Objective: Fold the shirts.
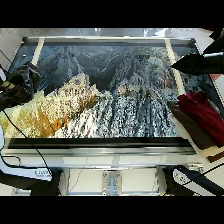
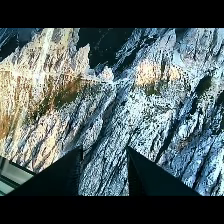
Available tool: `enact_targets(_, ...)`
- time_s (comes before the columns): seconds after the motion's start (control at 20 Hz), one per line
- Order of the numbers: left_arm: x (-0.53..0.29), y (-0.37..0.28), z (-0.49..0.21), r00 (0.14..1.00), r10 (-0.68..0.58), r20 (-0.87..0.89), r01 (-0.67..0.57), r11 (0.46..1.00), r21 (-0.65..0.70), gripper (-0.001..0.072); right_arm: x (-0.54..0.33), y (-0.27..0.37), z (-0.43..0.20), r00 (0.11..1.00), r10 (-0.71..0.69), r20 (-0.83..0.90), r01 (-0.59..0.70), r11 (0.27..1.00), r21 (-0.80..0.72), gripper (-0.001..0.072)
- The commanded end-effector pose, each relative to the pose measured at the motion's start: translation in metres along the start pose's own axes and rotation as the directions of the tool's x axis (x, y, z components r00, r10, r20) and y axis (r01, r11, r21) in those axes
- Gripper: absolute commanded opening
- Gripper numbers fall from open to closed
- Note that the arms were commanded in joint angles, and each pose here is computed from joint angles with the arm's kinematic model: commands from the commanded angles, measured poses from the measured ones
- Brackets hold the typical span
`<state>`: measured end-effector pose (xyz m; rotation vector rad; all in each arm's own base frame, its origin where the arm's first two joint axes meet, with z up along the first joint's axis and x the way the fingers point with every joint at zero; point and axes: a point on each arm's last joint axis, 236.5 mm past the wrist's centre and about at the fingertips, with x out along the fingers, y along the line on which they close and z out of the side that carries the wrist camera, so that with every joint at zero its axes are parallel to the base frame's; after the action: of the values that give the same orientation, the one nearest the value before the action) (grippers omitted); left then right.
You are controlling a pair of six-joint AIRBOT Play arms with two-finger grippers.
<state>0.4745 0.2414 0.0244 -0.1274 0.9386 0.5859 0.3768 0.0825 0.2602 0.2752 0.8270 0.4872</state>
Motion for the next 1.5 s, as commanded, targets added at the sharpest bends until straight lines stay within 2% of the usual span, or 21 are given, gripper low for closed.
enact_targets(0.0, 0.058, 0.009, -0.002, 0.999, 0.016, 0.036, -0.015, 1.000, -0.018, 0.0705, 0.010, -0.006, 0.002, 1.000, 0.008, -0.007, -0.007, 0.998, 0.060, 0.0305)
enact_targets(0.25, 0.118, -0.005, -0.019, 0.998, 0.016, -0.059, -0.017, 1.000, -0.023, 0.0701, 0.020, -0.002, 0.006, 1.000, 0.018, 0.000, -0.018, 0.997, 0.081, 0.0306)
enact_targets(0.3, 0.122, -0.007, -0.018, 0.998, 0.017, -0.064, -0.018, 1.000, -0.022, 0.0682, 0.023, 0.005, 0.010, 1.000, 0.025, 0.015, -0.026, 0.997, 0.066, 0.0306)
enact_targets(0.35, 0.121, -0.010, -0.014, 0.998, 0.014, -0.056, -0.015, 1.000, -0.019, 0.0457, 0.027, 0.012, 0.015, 0.999, 0.035, 0.032, -0.036, 0.998, 0.048, 0.0306)
enact_targets(0.4, 0.116, -0.011, -0.005, 0.999, 0.012, -0.036, -0.012, 1.000, 0.001, 0.0010, 0.031, 0.021, 0.018, 0.998, 0.047, 0.048, -0.049, 0.998, 0.031, 0.0306)
enact_targets(0.5, 0.093, -0.014, 0.017, 1.000, 0.004, 0.017, -0.005, 0.997, 0.078, 0.0008, 0.037, 0.036, 0.021, 0.996, 0.066, 0.060, -0.066, 0.998, -0.003, 0.0306)
enact_targets(0.7, -0.003, -0.030, 0.064, 0.990, -0.061, 0.129, 0.057, 0.998, 0.034, 0.0008, 0.046, 0.038, 0.013, 0.999, 0.017, 0.029, -0.015, 0.998, -0.063, 0.0306)
enact_targets(0.8, -0.069, -0.057, 0.074, 0.975, -0.156, 0.160, 0.157, 0.988, 0.007, 0.0008, 0.045, 0.036, 0.013, 1.000, 0.009, 0.028, -0.008, 0.998, -0.064, 0.0308)
enact_targets(0.9, -0.135, -0.101, 0.066, 0.940, -0.307, 0.146, 0.302, 0.951, 0.058, 0.0008, 0.044, 0.037, 0.009, 1.000, 0.009, 0.010, -0.008, 0.998, -0.067, 0.0308)
enact_targets(1.0, -0.200, -0.160, 0.031, 0.862, -0.505, 0.043, 0.493, 0.856, 0.157, 0.0008, 0.039, 0.040, -0.001, 0.999, 0.010, -0.031, -0.012, 0.997, -0.075, 0.0308)
enact_targets(1.1, -0.267, -0.223, -0.024, 0.721, -0.681, -0.130, 0.686, 0.674, 0.276, 0.0008, 0.031, 0.041, -0.015, 0.996, 0.000, -0.094, -0.009, 0.996, -0.090, 0.0308)
enact_targets(1.15, -0.294, -0.247, -0.049, 0.655, -0.726, -0.207, 0.747, 0.583, 0.319, 0.0008, 0.027, 0.042, -0.022, 0.992, -0.008, -0.124, -0.004, 0.995, -0.100, 0.0307)
enact_targets(1.2, -0.317, -0.270, -0.075, 0.601, -0.749, -0.278, 0.790, 0.504, 0.350, 0.0008, 0.020, 0.041, -0.028, 0.988, -0.023, -0.155, 0.006, 0.994, -0.112, 0.0307)
enact_targets(1.3, -0.345, -0.306, -0.120, 0.545, -0.749, -0.376, 0.824, 0.396, 0.405, 0.0008, 0.009, 0.037, -0.035, 0.979, -0.062, -0.193, 0.035, 0.989, -0.140, 0.0308)
enact_targets(1.4, -0.361, -0.333, -0.158, 0.511, -0.730, -0.453, 0.840, 0.314, 0.442, 0.0019, 0.000, 0.031, -0.034, 0.975, -0.108, -0.194, 0.077, 0.984, -0.161, 0.0308)
enact_targets(1.45, -0.365, -0.344, -0.170, 0.513, -0.723, -0.463, 0.834, 0.291, 0.470, 0.0021, -0.003, 0.027, -0.031, 0.975, -0.133, -0.180, 0.102, 0.980, -0.170, 0.0307)
